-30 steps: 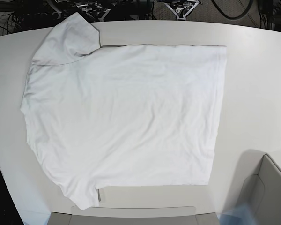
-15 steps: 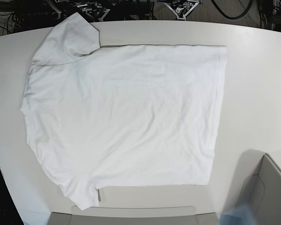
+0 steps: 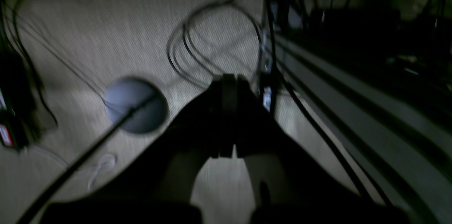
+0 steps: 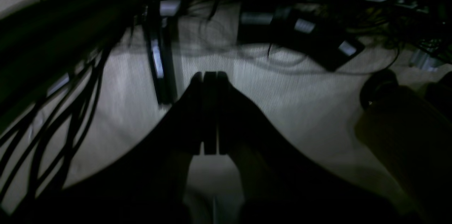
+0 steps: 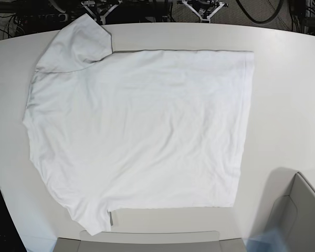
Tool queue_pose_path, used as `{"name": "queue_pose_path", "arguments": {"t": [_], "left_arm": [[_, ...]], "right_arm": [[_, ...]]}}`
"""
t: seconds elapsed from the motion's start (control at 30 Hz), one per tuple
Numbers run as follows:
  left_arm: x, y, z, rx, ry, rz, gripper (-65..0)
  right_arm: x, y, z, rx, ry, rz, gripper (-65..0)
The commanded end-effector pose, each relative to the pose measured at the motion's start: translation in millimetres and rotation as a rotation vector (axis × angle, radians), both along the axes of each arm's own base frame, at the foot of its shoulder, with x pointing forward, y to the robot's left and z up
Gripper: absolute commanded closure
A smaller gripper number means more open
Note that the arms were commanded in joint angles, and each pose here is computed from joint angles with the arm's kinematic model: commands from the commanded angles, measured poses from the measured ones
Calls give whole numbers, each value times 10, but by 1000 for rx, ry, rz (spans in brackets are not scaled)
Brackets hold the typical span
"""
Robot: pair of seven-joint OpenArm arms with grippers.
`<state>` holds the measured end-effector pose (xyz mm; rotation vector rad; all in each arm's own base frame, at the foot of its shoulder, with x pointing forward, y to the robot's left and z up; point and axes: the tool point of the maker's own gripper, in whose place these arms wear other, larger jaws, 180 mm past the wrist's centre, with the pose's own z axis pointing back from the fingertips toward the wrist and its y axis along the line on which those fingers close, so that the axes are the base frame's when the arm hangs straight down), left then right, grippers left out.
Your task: Fold the T-shirt properly
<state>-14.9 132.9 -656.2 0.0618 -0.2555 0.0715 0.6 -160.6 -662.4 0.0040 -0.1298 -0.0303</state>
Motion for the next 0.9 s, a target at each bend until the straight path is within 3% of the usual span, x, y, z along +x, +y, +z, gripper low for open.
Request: {"name": "queue_pose_path", "arguments": {"t": [0.0, 0.17, 0.43, 0.5, 0.7, 0.87], "left_arm": [[-142, 79, 33, 19, -14, -4, -2], [-361, 241, 303, 62, -220, -35, -3], [-447, 314, 1116, 109, -680, -102, -4], [-480, 310, 1152, 110, -690, -104, -4], [-423, 332, 1308, 120, -769, -117, -4], [-389, 352, 1732, 138, -909, -144, -4]], "right_arm": [[-148, -160, 22, -24, -6, -9, -1], [-403, -402, 189, -69, -176, -7, -2], [-636, -576, 747, -109, -532, 30, -3], [-672, -564, 904, -109, -615, 38, -3], [-674, -507, 1045, -85, -679, 44, -3], [-552, -287, 1541, -23, -862, 10, -3]]}}
